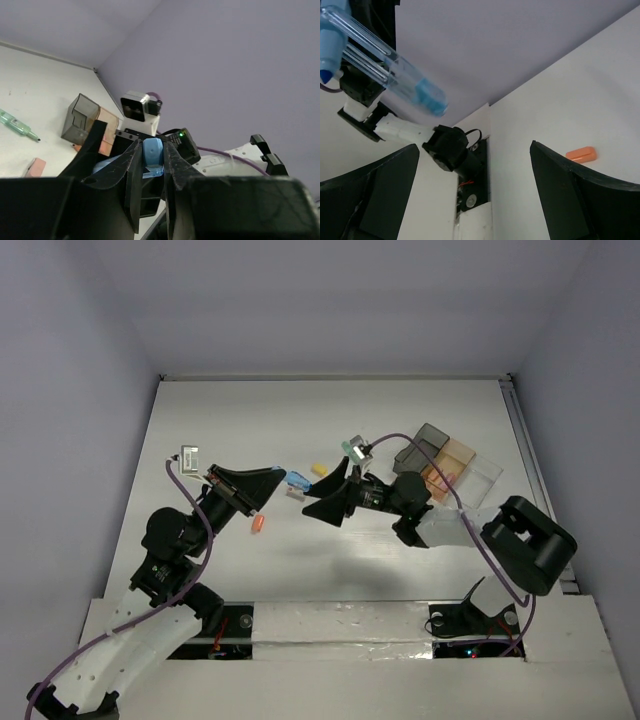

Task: Sort the stationery into containers
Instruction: Close the pen cap on the pen.

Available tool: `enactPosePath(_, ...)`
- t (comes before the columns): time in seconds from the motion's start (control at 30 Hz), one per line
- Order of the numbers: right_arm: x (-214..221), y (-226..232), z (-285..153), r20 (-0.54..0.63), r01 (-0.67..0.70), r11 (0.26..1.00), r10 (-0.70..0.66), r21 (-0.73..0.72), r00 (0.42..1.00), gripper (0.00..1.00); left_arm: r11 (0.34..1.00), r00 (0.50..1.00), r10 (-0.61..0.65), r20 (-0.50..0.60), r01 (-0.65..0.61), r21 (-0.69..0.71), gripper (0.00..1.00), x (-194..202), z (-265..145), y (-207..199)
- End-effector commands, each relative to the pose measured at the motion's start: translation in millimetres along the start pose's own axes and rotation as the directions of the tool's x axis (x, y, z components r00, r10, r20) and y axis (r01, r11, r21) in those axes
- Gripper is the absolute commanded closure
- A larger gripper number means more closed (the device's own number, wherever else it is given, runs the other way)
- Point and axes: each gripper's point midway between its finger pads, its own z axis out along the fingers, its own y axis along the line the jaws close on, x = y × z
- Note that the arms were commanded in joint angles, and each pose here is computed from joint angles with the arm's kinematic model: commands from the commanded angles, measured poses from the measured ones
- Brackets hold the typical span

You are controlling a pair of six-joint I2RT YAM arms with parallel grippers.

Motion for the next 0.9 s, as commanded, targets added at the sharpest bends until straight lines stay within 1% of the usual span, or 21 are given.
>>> enactPosePath(0.0,-52,76,4,0.198,0.196,0.927,-0.137,-0.319,0.971,0.02,0.995,0.999,-0.019,0.042,0.015,0.097,1.0,-18,-4,-30)
enactPosePath(0.17,-54,72,14,0.197,0.213,0.917,-0.153,-0.337,0.968,0.04,0.996,0.999,-0.028,0.039,0.025,0.087,1.0,-16,-4,-27)
enactPosePath(0.23,-58,75,16,0.205,0.222,0.911,-0.157,-0.348,0.966,0.06,0.996,0.998,-0.037,0.042,0.033,0.08,1.0,-15,-5,-25)
enactPosePath(0.5,-66,84,21,0.22,0.26,0.887,-0.186,-0.381,0.958,0.09,0.996,0.998,-0.062,0.013,0.061,0.065,1.0,-5,-5,-16)
enactPosePath(0.63,-70,85,19,0.226,0.272,0.883,-0.196,-0.383,0.954,0.13,0.996,0.998,-0.067,0.011,0.066,0.058,1.0,-3,-7,-14)
enactPosePath(0.87,-69,93,17,0.213,0.289,0.866,-0.218,-0.407,0.953,0.16,0.996,0.997,-0.082,0.002,0.082,0.046,1.0,3,-8,-7)
